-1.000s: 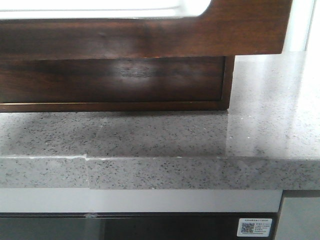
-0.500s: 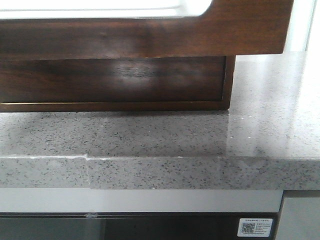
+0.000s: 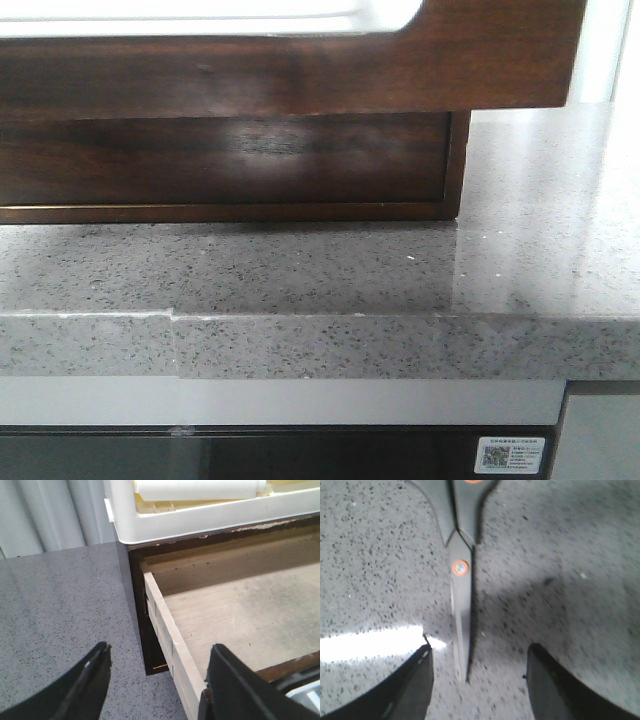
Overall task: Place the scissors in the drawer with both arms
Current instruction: 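Lower the right gripper onto the grey-and-orange scissors and grasp them, then lift the scissors with the right gripper and carry them over the drawer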
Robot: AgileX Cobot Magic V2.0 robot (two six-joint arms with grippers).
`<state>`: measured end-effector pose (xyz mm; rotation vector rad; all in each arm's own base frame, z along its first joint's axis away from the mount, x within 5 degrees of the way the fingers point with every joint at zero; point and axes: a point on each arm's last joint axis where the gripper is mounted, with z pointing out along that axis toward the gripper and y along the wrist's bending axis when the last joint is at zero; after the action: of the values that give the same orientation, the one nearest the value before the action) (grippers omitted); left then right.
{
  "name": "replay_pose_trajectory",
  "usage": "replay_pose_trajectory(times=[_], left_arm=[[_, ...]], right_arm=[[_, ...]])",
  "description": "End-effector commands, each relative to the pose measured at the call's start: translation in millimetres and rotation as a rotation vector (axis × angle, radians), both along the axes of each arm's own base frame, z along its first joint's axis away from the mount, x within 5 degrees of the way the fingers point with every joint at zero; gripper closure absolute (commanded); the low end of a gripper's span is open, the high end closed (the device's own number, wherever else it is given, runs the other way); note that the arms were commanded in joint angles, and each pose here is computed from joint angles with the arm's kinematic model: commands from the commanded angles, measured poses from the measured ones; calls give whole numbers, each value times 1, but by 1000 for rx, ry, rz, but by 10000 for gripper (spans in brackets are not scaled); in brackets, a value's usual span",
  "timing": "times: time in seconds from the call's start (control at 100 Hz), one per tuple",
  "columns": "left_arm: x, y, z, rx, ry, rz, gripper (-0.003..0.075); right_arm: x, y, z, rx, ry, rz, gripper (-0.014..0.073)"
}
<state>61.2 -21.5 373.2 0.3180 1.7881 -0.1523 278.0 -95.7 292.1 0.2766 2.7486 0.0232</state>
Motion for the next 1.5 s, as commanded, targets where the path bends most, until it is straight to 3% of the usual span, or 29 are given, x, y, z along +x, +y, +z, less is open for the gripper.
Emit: replay_pose_trajectory(times=[0.0,0.25,0.58,1.08,1.24,1.49], left_arm=[[0,0,18,-57,-107,2,321],[0,0,18,-60,-109,2,321],[0,0,18,-60,-109,2,321],[0,0,18,-60,-109,2,321],[0,0,18,-58,-109,2,321],[0,0,18,-58,-109,2,321]], right_arm=[[15,3,12,-27,-55,54,240],[51,-4,-2,-3,27,82,240],[71,-7,-16,-5,104,134,249],[75,0,-21,-14,144,175,605],[72,6,-2,-34,96,188,611],[48,23,68,-108,-102,215,611]])
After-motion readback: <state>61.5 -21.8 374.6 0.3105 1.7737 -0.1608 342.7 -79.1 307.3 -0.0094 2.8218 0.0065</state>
